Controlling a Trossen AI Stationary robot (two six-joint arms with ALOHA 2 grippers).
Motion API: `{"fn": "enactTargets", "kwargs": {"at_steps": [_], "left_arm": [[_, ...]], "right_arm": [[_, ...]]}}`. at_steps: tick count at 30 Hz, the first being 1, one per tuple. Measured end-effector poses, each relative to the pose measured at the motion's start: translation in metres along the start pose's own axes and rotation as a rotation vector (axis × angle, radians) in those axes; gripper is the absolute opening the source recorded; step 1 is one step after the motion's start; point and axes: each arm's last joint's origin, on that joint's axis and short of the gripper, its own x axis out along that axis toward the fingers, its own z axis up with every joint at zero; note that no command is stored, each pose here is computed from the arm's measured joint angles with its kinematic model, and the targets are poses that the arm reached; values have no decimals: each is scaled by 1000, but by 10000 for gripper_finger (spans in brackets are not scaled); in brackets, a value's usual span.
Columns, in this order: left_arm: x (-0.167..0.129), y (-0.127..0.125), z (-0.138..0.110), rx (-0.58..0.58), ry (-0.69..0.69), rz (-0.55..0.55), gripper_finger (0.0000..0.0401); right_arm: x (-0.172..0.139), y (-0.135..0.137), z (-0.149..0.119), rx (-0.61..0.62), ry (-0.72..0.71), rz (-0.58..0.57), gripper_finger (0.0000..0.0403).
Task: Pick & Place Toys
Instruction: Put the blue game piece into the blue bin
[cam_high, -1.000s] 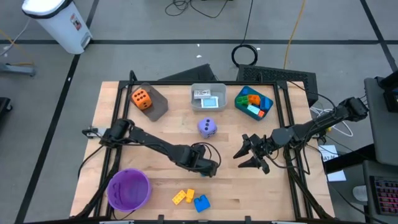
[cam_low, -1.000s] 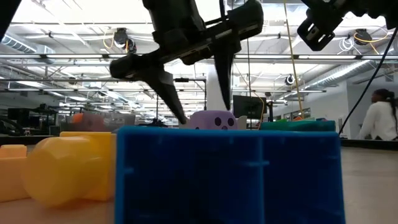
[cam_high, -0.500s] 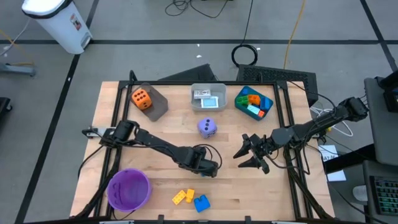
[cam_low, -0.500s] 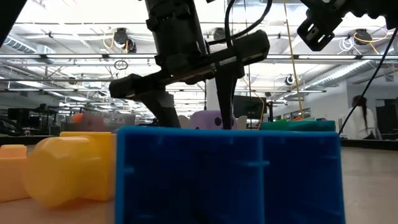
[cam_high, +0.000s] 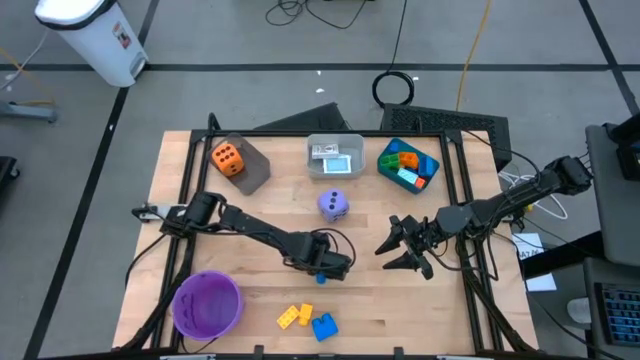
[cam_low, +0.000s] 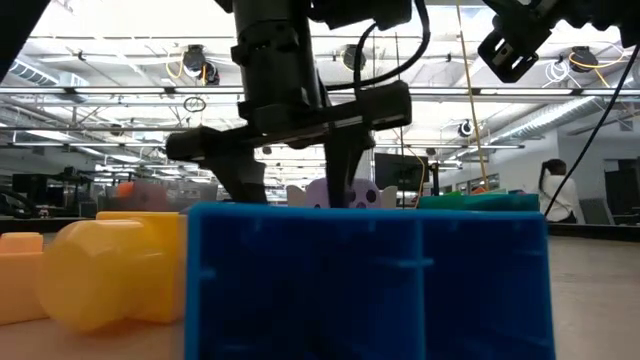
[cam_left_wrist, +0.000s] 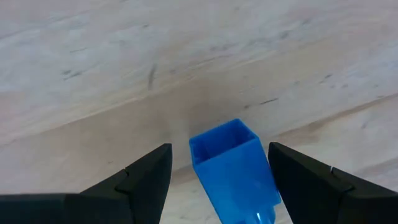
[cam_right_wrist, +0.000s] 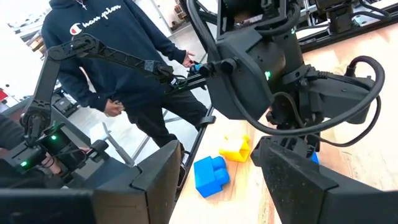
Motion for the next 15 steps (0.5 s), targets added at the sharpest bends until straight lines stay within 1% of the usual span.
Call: {"fn": "enactTargets", "kwargs": {"at_steps": [6, 8, 11, 15], "left_arm": [[0, 0, -1, 2, 26, 1, 272], [0, 0, -1, 8, 27, 2, 264], [0, 0, -1, 9, 31, 2, 237], [0, 0, -1, 38, 48, -3, 188]], "right_arm": [[0, 0, 0, -3, 0, 0, 214], [0, 0, 0, -6, 0, 0, 214], [0, 0, 0, -17, 0, 0, 214], [0, 0, 0, -18, 0, 0, 214]]}}
